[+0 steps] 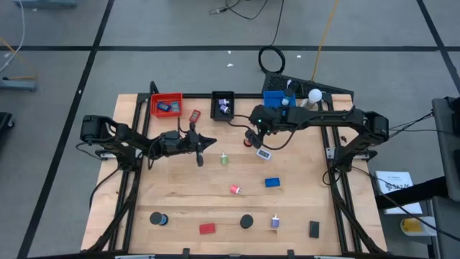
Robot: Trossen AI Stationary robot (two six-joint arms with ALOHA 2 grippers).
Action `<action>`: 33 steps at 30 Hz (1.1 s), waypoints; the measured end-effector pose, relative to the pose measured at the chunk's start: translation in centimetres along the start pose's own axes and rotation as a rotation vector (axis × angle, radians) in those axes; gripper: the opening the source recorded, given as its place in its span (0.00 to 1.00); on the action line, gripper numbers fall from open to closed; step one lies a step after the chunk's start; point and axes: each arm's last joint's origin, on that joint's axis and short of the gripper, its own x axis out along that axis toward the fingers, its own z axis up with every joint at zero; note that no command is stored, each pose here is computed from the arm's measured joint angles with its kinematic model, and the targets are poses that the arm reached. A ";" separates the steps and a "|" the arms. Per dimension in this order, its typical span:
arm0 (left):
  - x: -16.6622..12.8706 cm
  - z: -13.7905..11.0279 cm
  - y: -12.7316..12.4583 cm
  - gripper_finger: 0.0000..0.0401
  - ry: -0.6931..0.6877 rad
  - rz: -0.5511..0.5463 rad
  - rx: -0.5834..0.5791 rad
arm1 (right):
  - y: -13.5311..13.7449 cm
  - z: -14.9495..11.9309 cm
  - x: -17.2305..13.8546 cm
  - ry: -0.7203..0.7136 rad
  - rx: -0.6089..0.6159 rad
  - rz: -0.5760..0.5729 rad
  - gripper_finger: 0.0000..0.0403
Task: Pick & Place Office items
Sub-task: Put the red hourglass into the blue bin
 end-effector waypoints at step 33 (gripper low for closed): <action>0.0 -0.3 0.0 0.08 0.031 -0.002 0.002 | 0.5 -0.4 4.9 0.059 -0.080 -0.052 0.49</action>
